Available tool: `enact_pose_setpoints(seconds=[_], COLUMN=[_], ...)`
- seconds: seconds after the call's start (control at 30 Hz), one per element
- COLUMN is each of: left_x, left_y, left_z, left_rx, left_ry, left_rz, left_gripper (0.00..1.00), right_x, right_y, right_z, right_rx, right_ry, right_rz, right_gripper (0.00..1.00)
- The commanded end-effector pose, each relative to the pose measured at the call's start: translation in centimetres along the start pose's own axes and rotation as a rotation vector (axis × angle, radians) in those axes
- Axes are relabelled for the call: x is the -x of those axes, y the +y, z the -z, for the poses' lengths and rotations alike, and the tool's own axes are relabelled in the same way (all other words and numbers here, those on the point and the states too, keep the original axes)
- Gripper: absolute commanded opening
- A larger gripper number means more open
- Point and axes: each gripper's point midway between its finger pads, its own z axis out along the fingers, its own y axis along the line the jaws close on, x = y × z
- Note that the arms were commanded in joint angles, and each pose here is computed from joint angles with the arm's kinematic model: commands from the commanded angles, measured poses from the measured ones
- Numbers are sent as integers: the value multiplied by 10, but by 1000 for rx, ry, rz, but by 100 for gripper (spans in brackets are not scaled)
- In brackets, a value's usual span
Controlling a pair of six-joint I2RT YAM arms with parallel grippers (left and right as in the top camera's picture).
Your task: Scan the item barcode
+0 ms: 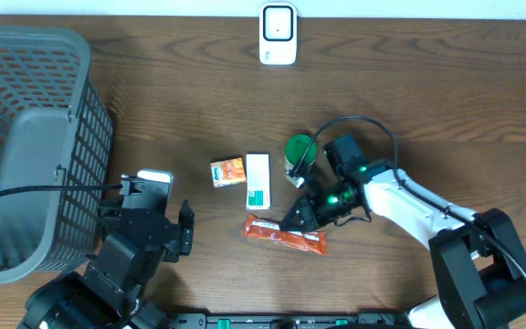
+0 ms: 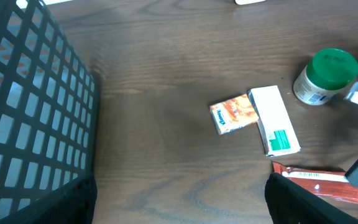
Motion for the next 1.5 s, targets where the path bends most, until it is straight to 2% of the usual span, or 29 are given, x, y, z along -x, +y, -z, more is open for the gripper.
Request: enact_pose_setpoints(seconds=[0.0,0.2,0.27,0.57,0.77,1.03,1.2,1.27,1.3,1.33,1.4,1.43,1.47], left_x=[-2,-2,-2,-2,-2,-2,-2,-2,-2,-2,-2,-2,-2], left_y=[2,2,2,2,2,2,2,2,2,2,2,2,2], left_z=[-1,-1,-1,-1,-1,-1,-1,-1,-1,-1,-1,-1,-1], left_rx=[15,14,14,14,15,14,14,15,15,15,14,14,15], left_ry=[2,2,2,2,2,2,2,2,2,2,2,2,2], left_rz=[-1,-1,-1,-1,-1,-1,-1,-1,-1,-1,-1,-1,-1], left_gripper=[85,85,85,85,85,85,85,85,85,85,85,85,85], right_x=[-7,7,8,-19,-22,-17,2,5,3,2,-3,-7,-9], right_y=[18,19,6,-39,-58,-56,-18,-4,6,12,14,8,4], right_z=[-14,-28,-36,-74,-81,-77,-43,-25,-14,-7,11,20,25], right_rx=[67,74,47,12,-42,-67,-85,-119,-138,-151,-238,-314,-353], right_ry=[28,-9,-6,124,129,108,10,-33,-53,-68,-104,-121,-126], right_rz=[-15,-9,-33,-167,-179,-145,-37,-8,8,19,30,24,18], right_gripper=[1,1,1,1,1,1,1,8,26,38,67,79,82])
